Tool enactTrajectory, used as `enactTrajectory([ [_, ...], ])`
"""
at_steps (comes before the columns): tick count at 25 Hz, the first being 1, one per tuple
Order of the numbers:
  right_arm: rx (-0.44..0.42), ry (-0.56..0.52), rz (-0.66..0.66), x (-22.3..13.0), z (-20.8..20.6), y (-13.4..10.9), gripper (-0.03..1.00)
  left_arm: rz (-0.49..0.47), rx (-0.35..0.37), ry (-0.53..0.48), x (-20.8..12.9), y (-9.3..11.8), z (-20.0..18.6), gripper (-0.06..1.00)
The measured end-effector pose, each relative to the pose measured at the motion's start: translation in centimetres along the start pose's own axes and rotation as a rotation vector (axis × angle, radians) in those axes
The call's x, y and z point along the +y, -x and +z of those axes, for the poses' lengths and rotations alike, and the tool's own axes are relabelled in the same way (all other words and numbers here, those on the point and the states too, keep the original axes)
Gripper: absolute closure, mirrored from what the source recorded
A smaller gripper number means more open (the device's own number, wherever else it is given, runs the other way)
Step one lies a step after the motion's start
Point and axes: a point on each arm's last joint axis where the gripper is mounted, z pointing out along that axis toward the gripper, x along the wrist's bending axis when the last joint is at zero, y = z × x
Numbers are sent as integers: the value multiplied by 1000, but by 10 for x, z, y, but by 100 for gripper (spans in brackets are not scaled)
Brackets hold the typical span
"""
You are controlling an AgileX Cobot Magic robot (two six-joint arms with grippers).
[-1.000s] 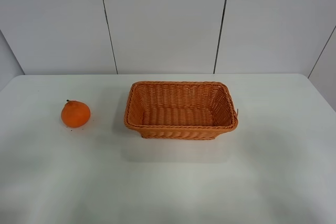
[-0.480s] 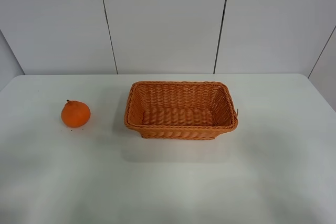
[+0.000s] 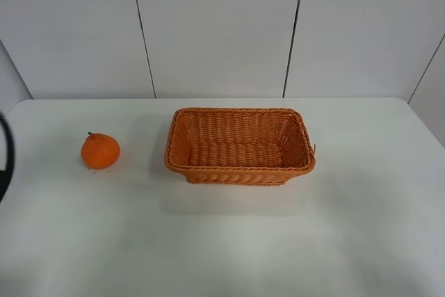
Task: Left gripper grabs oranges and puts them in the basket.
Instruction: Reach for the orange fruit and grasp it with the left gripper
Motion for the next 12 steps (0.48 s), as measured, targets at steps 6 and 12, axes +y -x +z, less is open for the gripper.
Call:
enactTrajectory([
  [6,0,0,0,0,0,0,27,18,-97,-77,61,-1,63,-5],
  [12,0,0,0,0,0,0,27,31,-119,-183,96,-6,134,-5],
])
